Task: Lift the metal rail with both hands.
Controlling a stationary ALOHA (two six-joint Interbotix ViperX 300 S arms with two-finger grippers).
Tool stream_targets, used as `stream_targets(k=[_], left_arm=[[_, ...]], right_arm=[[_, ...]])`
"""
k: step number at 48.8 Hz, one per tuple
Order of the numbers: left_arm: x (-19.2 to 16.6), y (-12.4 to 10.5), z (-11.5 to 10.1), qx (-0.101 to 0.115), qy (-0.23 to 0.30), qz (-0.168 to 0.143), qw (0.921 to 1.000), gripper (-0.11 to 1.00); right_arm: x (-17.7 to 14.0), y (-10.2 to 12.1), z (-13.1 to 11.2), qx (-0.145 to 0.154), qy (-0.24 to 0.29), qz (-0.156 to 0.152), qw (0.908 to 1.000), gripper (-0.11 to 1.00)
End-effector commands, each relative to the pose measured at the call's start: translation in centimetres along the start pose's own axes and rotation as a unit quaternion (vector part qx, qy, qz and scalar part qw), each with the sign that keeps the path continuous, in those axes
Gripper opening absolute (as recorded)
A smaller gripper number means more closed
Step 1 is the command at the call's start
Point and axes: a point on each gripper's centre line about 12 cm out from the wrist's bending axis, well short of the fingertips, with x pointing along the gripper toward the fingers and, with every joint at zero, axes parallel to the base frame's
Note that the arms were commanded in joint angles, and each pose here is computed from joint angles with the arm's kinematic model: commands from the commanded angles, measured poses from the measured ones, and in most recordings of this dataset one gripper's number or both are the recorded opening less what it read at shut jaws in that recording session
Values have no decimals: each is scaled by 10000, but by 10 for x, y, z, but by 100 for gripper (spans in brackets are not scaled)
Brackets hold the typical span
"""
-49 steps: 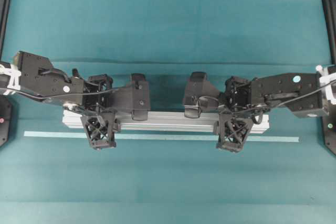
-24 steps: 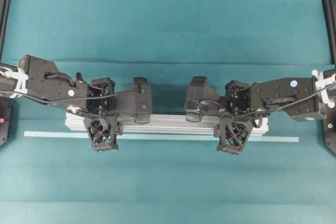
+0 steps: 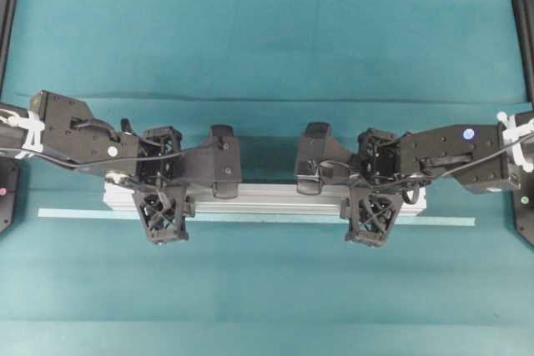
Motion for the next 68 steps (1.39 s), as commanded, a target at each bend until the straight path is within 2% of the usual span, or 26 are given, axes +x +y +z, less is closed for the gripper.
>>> stream_targets(k=[1, 20, 37, 39, 42, 44, 48, 51, 54, 68], left_arm=[[-3, 1, 1, -158, -90, -18, 9998, 36], [-1, -1, 1, -66, -271, -54, 9996, 36], [2, -2, 0, -112, -331, -72, 9994, 36], [2, -2, 0, -112, -353, -75, 9993, 37], [3, -2, -1, -127, -338, -74, 9993, 37], [3, -2, -2, -127, -330, -75, 9993, 43], [3, -4, -5, -90, -299, -80, 9995, 68], [4, -5, -8, -67, -261, -81, 9996, 85], [5, -6, -11, -52, -237, -82, 9997, 95], [3, -7, -6, -7, -404, -108, 9991, 93]], right_arm=[[4, -4, -2, 196, 88, -13, 9998, 39], [5, -5, -3, 258, 71, -16, 9996, 39], [5, -4, -4, 268, 120, -2, 9996, 40], [5, -4, -4, 275, 120, -2, 9995, 42], [5, -3, -5, 292, 145, -3, 9995, 56], [5, -2, -5, 307, 160, -4, 9994, 67], [6, -3, -6, 318, 174, -16, 9993, 85], [6, -3, -6, 312, 173, -20, 9994, 89], [5, -2, -7, 304, 182, -20, 9994, 89], [5, -3, -7, 255, 202, -36, 9995, 89]])
